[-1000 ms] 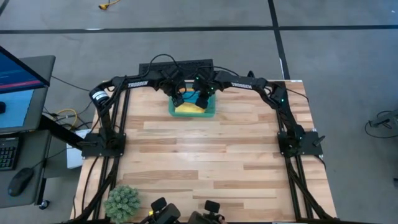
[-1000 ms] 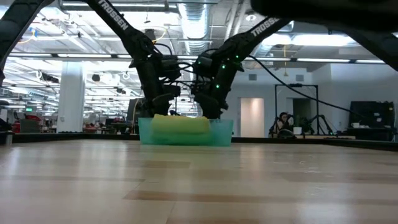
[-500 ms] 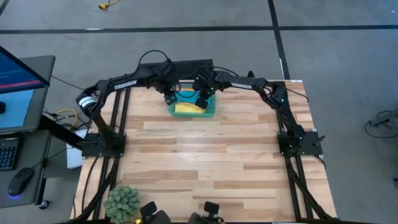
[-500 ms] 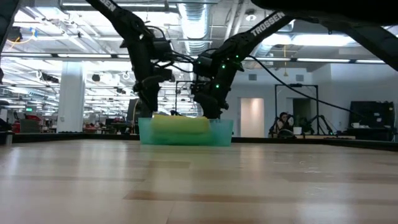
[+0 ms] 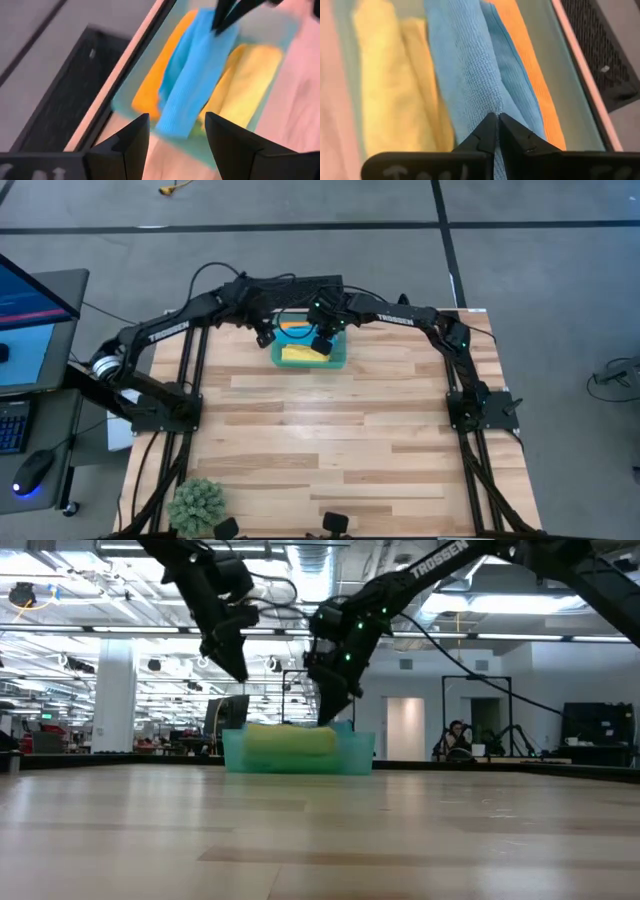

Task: Roll microfiber towels into tight, uniform cylinder then place into a basket
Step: Return to Home Position

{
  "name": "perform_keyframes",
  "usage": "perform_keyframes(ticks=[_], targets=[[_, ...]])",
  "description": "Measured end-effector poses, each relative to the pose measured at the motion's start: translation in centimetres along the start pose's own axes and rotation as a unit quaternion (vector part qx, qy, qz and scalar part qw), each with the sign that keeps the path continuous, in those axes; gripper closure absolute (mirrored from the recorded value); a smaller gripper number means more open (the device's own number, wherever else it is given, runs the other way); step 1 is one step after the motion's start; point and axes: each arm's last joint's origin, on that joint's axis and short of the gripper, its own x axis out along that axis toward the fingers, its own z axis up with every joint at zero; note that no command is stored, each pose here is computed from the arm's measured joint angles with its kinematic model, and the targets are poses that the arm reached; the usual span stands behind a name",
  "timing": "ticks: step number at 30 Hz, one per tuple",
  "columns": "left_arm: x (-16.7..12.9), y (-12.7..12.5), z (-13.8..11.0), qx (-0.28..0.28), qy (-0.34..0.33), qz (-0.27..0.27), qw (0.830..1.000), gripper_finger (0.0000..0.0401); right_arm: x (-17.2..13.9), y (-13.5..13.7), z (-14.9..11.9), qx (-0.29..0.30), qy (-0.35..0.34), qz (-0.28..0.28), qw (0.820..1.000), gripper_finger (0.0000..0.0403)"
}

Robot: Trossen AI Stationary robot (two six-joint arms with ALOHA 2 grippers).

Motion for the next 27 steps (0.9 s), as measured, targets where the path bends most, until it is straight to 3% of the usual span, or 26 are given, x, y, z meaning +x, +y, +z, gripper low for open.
perform_keyframes(ticks=[4,7,12,19,27], targets=[[1.3,-0.5,-1.1,0.017,-0.056,-0.032,0.998,0.0216,-1.5,0.2,0.4,-0.007,-0.015,-0.002,1.000,0.0361],[2.8,-0.6,-2.0,0.031,-0.077,-0.027,0.996,0.0216,-1.7,0.2,0.7,-0.010,-0.025,-0.005,1.000,0.0361],[5.3,-0.6,-2.7,0.041,-0.102,-0.024,0.994,0.0216,1.3,0.4,-0.5,-0.008,0.020,0.005,1.000,0.0371],[9.5,-1.0,-3.9,0.056,-0.063,-0.081,0.993,0.0216,2.4,0.7,-0.5,-0.014,0.019,0.007,1.000,0.0383],[10.4,-0.6,-4.1,0.054,-0.046,-0.025,0.997,0.0216,2.4,0.7,-0.8,-0.013,0.034,0.010,0.999,0.0338]])
